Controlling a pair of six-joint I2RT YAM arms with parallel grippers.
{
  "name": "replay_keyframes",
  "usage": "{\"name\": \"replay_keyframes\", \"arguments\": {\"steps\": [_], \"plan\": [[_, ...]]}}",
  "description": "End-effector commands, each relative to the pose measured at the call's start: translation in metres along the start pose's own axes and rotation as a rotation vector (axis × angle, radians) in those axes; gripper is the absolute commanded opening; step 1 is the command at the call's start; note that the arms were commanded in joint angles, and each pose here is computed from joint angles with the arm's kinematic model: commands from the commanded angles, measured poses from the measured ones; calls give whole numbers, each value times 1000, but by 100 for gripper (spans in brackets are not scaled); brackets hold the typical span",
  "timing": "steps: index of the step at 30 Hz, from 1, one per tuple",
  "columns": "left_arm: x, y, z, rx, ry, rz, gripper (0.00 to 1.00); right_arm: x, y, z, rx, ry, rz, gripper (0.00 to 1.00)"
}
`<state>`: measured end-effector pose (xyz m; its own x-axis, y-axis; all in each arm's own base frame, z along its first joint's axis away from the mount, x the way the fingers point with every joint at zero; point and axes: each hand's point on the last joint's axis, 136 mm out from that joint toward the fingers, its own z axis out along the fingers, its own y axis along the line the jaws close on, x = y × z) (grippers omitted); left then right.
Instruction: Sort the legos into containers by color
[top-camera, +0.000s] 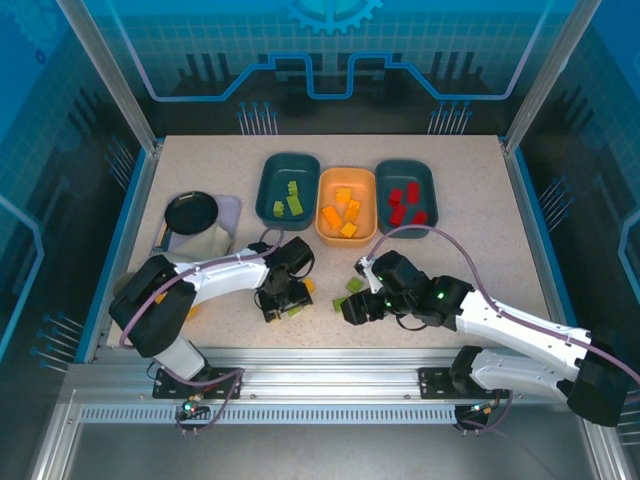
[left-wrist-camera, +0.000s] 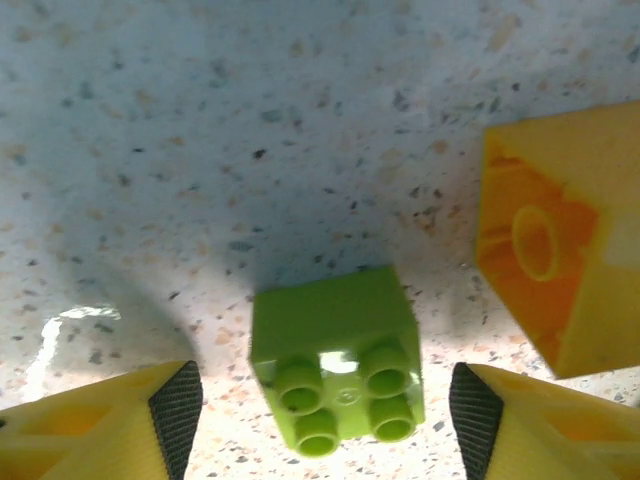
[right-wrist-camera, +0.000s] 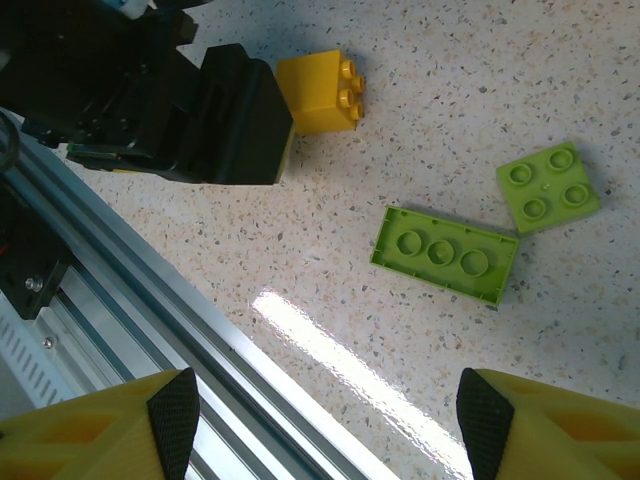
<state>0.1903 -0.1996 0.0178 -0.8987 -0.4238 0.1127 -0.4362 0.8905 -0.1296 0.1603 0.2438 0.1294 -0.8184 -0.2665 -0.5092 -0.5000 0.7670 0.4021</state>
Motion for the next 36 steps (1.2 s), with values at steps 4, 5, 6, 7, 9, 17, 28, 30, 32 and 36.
{"name": "replay_keyframes", "arguments": {"steps": [4,5,6,7,9,17,28,30,32,36], "plan": [[-5,6,9,-54,-33,-10,50,4,4,5,-22,16,-12,71],[-6,6,10,-58,-39,-8,45,4,4,5,-24,17,-12,71],[-7,6,9,-62,-46,-5,39,2,5,5,-28,18,-11,71],[-8,6,6,-62,-55,-2,34,0,5,6,-30,17,-12,71],[-11,7,-5,-65,-86,5,26,-4,8,6,-39,17,-19,71],[-52,-8,-96,55,-254,48,22,-73,30,-8,-97,-164,19,70],[-224,-73,-141,186,-367,-15,21,-224,18,13,-68,-437,181,73],[-251,-82,-137,178,-376,-27,21,-235,9,20,-40,-413,195,73],[-277,-89,-130,153,-384,-36,21,-242,0,26,-19,-384,210,72],[-313,-93,-109,100,-385,-65,22,-242,-19,47,-31,-305,278,72]]}}
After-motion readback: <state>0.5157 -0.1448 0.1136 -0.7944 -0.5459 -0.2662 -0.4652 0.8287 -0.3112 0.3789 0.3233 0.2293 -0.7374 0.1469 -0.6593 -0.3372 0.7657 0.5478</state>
